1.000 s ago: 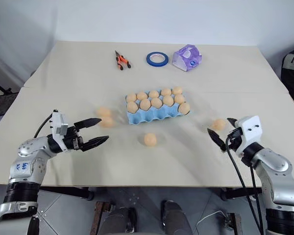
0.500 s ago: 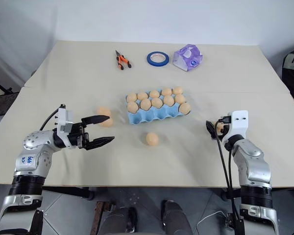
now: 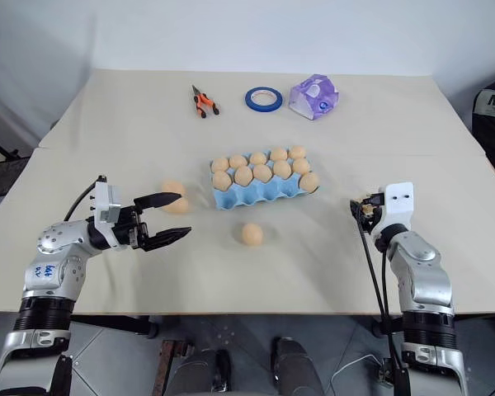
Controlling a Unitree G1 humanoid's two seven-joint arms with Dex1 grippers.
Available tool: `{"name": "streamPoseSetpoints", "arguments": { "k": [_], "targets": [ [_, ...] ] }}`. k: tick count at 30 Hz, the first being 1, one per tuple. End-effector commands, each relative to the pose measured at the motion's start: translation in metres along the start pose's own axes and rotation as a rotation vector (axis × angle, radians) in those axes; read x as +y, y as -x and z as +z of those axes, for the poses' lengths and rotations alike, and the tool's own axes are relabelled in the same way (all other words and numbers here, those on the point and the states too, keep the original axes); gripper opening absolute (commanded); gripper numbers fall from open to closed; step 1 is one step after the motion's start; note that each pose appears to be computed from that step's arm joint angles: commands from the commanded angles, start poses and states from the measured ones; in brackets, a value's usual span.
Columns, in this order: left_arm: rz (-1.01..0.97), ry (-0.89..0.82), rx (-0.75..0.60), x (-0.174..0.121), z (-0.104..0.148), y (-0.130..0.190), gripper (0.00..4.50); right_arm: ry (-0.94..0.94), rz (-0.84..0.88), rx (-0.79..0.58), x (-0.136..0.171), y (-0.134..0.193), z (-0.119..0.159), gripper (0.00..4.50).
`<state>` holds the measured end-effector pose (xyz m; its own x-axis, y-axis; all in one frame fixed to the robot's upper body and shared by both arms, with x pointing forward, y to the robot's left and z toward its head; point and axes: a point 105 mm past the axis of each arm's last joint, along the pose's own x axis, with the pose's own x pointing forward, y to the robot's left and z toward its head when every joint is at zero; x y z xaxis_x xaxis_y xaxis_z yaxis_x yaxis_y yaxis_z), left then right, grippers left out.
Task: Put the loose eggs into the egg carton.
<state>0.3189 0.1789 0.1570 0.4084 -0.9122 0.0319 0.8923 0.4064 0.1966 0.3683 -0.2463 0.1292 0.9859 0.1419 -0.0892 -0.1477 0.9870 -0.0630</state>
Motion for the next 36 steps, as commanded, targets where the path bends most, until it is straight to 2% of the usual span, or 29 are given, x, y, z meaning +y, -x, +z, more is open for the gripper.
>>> {"name": "streamPoseSetpoints", "arguments": {
  "k": [1,4,7,15,21,22,23,26,27,36],
  "targets": [
    [0.017,-0.036,-0.019,0.002,0.007,0.002,4.50,0.018,0.074,-0.125,0.018,-0.004,0.051,2.38],
    [0.018,-0.035,-0.021,0.002,0.007,0.001,4.50,0.001,0.139,-0.160,0.041,-0.012,0.075,2.38],
    [0.021,-0.034,-0.023,0.002,0.007,0.001,4.50,0.008,0.214,-0.164,0.074,-0.025,0.087,2.38],
    [0.048,-0.050,-0.027,0.003,0.009,0.004,4.50,0.033,0.354,-0.097,0.136,-0.054,0.070,2.38],
    [0.071,-0.059,-0.027,0.004,0.009,0.008,4.50,0.113,0.355,-0.075,0.141,-0.064,0.060,2.38],
    [0.073,-0.060,-0.026,0.004,0.009,0.009,4.50,0.123,0.356,-0.075,0.140,-0.064,0.060,3.07],
    [0.075,-0.061,-0.025,0.004,0.009,0.009,4.50,0.129,0.356,-0.076,0.139,-0.064,0.061,3.30],
    [0.078,-0.061,-0.025,0.004,0.009,0.010,4.50,0.136,0.363,-0.086,0.139,-0.062,0.064,4.36],
    [0.079,-0.061,-0.025,0.004,0.009,0.010,4.50,0.136,0.368,-0.089,0.139,-0.060,0.066,4.48],
    [0.069,-0.058,-0.032,0.005,0.011,0.006,4.50,0.134,0.478,-0.146,0.144,-0.028,0.090,4.48]
  ]
}}
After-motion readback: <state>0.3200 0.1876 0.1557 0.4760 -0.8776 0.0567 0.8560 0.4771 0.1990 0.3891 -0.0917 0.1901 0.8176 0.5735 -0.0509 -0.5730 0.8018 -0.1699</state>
